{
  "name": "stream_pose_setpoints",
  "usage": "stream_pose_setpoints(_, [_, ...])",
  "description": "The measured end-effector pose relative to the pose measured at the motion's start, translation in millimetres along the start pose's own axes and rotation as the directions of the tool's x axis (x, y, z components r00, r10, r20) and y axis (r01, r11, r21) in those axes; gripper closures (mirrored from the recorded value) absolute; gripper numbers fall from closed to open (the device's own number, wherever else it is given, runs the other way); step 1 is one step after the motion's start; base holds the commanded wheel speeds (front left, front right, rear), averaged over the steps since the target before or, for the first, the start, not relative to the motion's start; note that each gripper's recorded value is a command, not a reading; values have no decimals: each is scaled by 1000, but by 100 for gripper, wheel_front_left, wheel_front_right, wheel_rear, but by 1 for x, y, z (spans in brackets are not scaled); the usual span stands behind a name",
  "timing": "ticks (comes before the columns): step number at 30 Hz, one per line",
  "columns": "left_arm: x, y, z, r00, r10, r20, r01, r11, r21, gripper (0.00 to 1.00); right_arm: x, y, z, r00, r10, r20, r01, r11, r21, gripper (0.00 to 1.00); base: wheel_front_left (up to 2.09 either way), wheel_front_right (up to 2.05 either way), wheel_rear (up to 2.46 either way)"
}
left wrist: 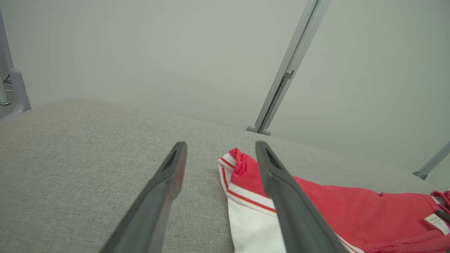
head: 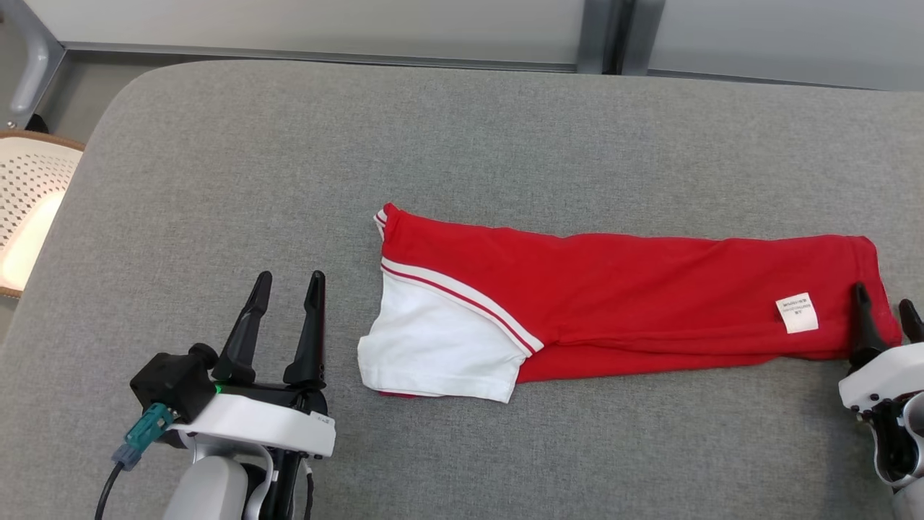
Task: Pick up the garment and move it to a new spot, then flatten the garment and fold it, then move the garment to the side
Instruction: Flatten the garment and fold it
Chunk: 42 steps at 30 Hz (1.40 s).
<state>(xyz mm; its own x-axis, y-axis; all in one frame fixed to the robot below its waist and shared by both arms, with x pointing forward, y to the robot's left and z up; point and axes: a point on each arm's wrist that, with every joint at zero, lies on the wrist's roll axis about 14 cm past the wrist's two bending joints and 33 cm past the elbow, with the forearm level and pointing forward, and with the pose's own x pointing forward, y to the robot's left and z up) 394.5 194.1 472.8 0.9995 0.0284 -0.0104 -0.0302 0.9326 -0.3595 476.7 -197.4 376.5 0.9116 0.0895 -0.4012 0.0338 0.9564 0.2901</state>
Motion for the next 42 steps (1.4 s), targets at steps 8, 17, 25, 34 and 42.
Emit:
stream_pose_setpoints(8, [0, 5, 1, 1000, 14, 2, -14, 1000, -1, 0, 10, 6, -19, 994, 10, -109, -8, 1000, 21, 26, 0, 0, 0])
stream_pose_setpoints(17, [2, 2, 6, 1000, 5, 17, -5, 1000, -6, 0, 0, -2, -12, 997, -1, -76, 4, 999, 35, 100, 0, 0, 0])
stream_pose_setpoints(25, [2, -9, 7, 999, -25, 22, 25, 1000, -17, 0, -23, -71, 36, 986, -150, 79, 156, 985, -77, 100, 0, 0, 0])
stream_pose_setpoints(34, [-4, -15, 10, 999, -38, 31, 39, 999, -35, 0, -21, -21, 67, 980, -19, 199, 42, 993, -113, 100, 0, 0, 0])
stream_pose_setpoints(42, [-12, -12, 11, 999, -27, 31, 28, 999, -37, 0, -21, 87, 80, 940, 248, 234, -214, 963, -163, 100, 0, 0, 0])
